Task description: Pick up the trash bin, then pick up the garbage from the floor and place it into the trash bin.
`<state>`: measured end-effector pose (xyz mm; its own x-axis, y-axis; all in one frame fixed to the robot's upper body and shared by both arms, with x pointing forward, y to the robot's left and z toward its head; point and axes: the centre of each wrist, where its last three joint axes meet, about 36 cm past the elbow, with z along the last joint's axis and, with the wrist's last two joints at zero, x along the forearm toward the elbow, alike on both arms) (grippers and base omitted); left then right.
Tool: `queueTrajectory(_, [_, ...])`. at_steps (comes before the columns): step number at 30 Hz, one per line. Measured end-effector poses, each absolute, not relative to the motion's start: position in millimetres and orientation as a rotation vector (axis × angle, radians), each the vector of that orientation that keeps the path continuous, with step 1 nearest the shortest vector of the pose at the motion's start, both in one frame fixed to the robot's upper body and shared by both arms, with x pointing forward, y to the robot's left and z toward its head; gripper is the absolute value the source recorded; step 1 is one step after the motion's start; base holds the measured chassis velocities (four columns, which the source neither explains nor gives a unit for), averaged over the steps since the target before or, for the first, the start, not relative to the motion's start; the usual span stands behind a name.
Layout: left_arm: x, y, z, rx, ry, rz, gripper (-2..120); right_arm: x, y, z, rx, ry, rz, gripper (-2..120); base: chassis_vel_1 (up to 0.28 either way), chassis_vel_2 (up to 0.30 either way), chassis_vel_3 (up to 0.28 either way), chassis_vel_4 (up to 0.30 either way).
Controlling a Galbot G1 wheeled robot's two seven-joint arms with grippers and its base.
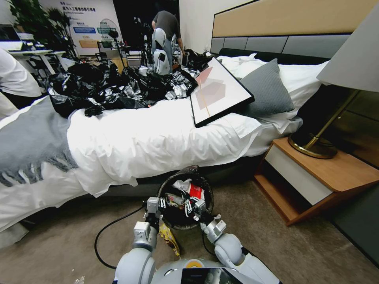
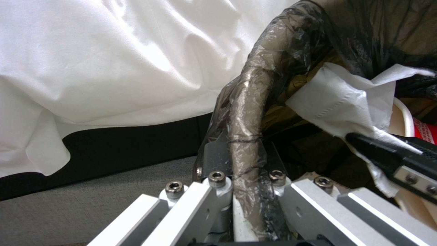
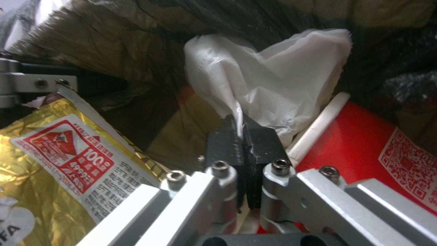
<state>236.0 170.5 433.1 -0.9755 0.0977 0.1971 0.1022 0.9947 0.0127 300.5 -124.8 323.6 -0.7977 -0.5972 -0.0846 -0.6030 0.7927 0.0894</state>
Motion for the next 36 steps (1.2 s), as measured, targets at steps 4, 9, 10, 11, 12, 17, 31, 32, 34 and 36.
queueTrajectory(4, [236.3,170.0,433.3,-0.148,-2.942,-0.032,0,299.4,-124.4,326.6,-0.959,2.939,0.173,27,0.0,0.0,0.0,0.0])
queueTrajectory(9, [237.0,169.6,433.3,-0.149,-2.945,-0.031,0,298.7,-125.8,328.6,-0.949,2.943,0.167,41,0.0,0.0,0.0,0.0])
queueTrajectory(10, [237.2,169.7,433.2,-0.148,-2.945,-0.031,0,297.9,-126.2,328.9,-0.948,2.943,0.165,47,0.0,0.0,0.0,0.0])
queueTrajectory(11, [237.4,169.8,432.9,-0.147,-2.945,-0.032,0,297.1,-126.2,329.6,-0.947,2.942,0.167,52,0.0,0.0,0.0,0.0])
queueTrajectory(12, [237.4,169.8,432.9,-0.147,-2.945,-0.032,0,297.1,-126.2,329.6,-0.947,2.942,0.167,52,0.0,0.0,0.0,0.0])
queueTrajectory(17, [238.3,170.9,431.3,-0.143,-2.944,-0.036,0,293.2,-126.1,333.1,-0.945,2.934,0.169,69,0.0,0.0,0.0,0.0])
queueTrajectory(31, [243.5,176.3,425.0,-0.122,-2.937,-0.038,0,270.9,-135.8,378.2,-0.942,2.81,0.147,111,0.0,0.0,0.0,0.0])
queueTrajectory(32, [244.1,176.8,424.3,-0.12,-2.936,-0.038,0,269.4,-138.1,383.1,-0.934,2.797,0.144,112,0.0,0.0,0.0,0.0])
queueTrajectory(34, [244.8,177.2,423.2,-0.118,-2.935,-0.038,0,267.3,-141.1,389.3,-0.921,2.783,0.14,114,0.0,0.0,0.0,0.0])
queueTrajectory(36, [245.6,177.4,421.5,-0.117,-2.931,-0.037,0,262.8,-145.2,400.4,-0.894,2.754,0.138,114,0.0,0.0,0.0,0.0])
